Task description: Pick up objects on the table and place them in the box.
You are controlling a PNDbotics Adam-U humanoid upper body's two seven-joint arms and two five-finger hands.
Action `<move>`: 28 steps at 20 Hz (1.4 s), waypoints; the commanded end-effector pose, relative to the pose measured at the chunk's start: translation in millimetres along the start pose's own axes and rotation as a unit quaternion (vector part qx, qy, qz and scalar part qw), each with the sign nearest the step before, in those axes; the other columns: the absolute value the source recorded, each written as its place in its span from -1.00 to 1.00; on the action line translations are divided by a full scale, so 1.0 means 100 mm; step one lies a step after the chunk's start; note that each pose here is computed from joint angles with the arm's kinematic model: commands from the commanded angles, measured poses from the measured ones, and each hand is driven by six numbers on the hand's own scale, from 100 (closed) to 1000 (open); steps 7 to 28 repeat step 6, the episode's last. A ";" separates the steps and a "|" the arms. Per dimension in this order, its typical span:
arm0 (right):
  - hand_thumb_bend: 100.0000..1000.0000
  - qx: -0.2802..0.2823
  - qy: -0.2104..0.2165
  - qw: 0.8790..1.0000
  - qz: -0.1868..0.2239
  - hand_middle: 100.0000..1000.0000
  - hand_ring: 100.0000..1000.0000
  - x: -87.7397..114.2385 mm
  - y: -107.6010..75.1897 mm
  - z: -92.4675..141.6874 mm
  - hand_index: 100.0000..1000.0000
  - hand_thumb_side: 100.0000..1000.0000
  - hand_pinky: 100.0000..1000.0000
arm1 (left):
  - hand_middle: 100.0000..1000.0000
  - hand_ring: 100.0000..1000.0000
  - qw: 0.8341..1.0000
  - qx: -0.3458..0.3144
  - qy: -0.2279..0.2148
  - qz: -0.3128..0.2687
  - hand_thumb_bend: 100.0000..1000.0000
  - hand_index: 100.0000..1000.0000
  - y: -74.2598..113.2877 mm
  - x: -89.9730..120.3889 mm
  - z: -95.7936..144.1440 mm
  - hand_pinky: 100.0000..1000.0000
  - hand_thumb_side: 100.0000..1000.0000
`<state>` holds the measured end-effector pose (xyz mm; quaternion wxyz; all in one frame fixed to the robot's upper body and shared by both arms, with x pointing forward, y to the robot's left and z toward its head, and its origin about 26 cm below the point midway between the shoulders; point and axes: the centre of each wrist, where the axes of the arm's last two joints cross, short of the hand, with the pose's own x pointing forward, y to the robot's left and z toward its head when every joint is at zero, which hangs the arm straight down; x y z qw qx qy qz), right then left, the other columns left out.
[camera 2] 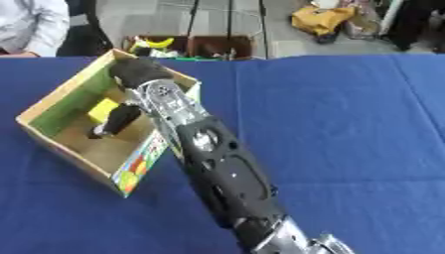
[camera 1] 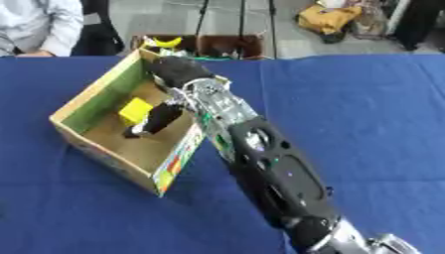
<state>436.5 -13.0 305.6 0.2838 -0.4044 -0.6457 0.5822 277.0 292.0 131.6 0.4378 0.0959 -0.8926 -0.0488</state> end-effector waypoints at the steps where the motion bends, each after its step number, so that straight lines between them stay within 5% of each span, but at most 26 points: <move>1: 0.22 -0.081 -0.022 0.996 -0.009 0.63 0.67 -0.07 -0.48 0.17 0.82 0.25 0.62 | -0.05 -0.27 1.000 0.001 -0.011 -0.010 -1.00 0.68 0.05 0.06 -0.01 -0.39 0.96; 4: 0.04 -0.136 -0.039 0.989 -0.036 0.56 0.63 -0.19 -0.76 0.42 0.78 0.13 0.61 | -0.05 -0.27 1.000 0.005 -0.010 -0.013 -1.00 0.68 0.07 0.05 0.00 -0.39 0.96; 6: -0.39 -0.171 -0.043 0.982 -0.062 0.50 0.57 -0.30 -0.89 0.61 0.75 0.05 0.60 | -0.05 -0.27 1.000 0.008 -0.010 -0.015 -1.00 0.68 0.08 0.05 0.00 -0.39 0.96; 28: -0.39 -0.171 -0.043 0.982 -0.062 0.50 0.57 -0.30 -0.89 0.61 0.75 0.05 0.60 | -0.05 -0.27 1.000 0.008 -0.010 -0.015 -1.00 0.68 0.08 0.05 0.00 -0.39 0.96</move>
